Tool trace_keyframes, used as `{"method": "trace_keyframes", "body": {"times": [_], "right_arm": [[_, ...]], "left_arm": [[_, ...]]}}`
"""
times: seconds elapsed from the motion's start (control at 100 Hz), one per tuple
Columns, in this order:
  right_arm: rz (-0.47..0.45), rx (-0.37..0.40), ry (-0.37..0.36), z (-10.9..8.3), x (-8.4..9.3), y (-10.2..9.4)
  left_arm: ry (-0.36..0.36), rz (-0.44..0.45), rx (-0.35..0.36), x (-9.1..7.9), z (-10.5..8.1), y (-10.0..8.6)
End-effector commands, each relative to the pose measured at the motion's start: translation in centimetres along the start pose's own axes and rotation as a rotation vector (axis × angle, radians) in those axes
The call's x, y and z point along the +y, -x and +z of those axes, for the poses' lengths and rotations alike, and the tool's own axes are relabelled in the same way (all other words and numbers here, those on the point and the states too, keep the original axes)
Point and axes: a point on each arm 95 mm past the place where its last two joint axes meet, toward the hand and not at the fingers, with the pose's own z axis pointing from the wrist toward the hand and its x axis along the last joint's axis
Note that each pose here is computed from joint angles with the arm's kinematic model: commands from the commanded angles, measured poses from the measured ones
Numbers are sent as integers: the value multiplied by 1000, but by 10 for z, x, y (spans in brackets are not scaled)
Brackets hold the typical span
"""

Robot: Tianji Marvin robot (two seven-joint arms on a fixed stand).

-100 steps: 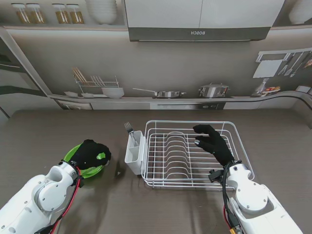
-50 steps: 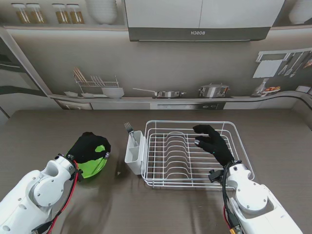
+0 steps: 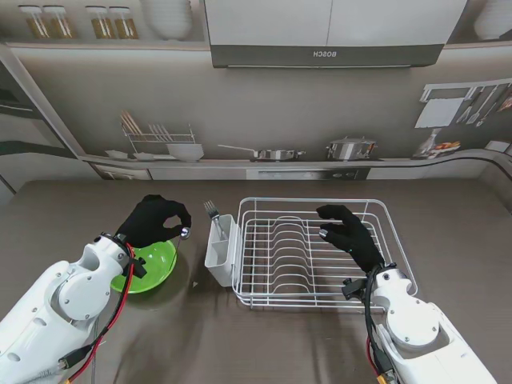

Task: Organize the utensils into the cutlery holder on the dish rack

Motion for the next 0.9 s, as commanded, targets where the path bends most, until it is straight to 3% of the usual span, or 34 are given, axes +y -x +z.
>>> {"method": "trace_keyframes", "body": {"times": [0.0,0.44,0.89], "right_arm": [[7,1,-17,-1,-4,-1],[5,2,-14,-1,-3,-1],[7,3,-11,-1,-3,-1]], "left_arm": [[-18,-5,31,-9,11,-10],[-55,-123,108,-10,53,-42],[-50,-185,105,13,64,-47]]}}
